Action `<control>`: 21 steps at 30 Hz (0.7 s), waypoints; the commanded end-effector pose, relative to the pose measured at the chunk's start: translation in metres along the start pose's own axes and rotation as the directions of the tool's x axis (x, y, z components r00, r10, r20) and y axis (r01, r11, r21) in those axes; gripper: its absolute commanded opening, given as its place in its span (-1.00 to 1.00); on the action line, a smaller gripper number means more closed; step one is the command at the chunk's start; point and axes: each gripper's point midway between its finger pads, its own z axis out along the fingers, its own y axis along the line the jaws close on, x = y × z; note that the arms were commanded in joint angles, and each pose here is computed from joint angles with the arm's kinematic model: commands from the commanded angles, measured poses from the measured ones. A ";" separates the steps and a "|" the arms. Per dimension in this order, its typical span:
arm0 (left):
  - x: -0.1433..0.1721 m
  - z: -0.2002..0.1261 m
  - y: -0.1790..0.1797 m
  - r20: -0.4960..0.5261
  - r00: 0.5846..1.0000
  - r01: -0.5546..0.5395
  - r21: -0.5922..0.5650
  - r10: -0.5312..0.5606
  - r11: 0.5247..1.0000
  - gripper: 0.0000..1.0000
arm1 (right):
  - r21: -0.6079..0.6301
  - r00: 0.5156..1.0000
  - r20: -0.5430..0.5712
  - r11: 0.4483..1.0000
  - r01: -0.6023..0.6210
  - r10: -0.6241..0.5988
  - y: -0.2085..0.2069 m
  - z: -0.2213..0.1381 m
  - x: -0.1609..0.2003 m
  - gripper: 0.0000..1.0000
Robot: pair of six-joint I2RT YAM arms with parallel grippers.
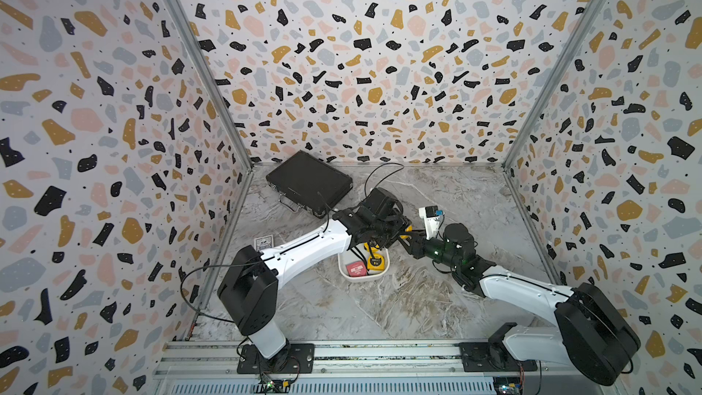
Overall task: Take the tape measure out of the storage box
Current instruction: Place the tape measure at the center of the board.
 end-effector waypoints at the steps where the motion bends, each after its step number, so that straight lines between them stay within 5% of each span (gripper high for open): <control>1: 0.007 -0.009 -0.014 -0.020 1.000 -0.010 0.058 0.011 0.998 -1.00 | 0.011 0.999 0.042 1.000 0.025 -0.026 0.003 -0.002 -0.016 -0.51; 8: 0.006 -0.010 -0.012 -0.009 1.000 -0.028 0.055 0.028 0.998 -0.97 | 0.034 0.999 0.041 0.999 0.032 -0.033 0.003 -0.011 -0.019 -0.80; 11: 0.002 -0.012 -0.014 0.010 0.998 -0.063 0.055 0.063 0.996 0.10 | 0.050 0.999 0.035 0.999 0.013 -0.014 -0.004 -0.015 -0.019 -0.87; 14: -0.005 -0.019 -0.012 0.039 0.991 -0.128 0.019 0.127 0.992 0.77 | 0.073 0.999 0.029 0.997 -0.022 0.020 -0.016 -0.018 -0.022 -0.89; 16: -0.010 -0.027 -0.005 0.056 0.983 -0.174 -0.042 0.176 0.984 1.00 | 0.072 0.998 0.013 0.996 -0.056 0.055 -0.024 -0.019 -0.022 -0.88; 21: -0.025 -0.051 0.021 0.104 0.944 -0.292 -0.190 0.315 0.937 1.00 | 0.112 0.982 -0.008 0.976 -0.187 0.189 -0.062 -0.018 -0.025 -0.85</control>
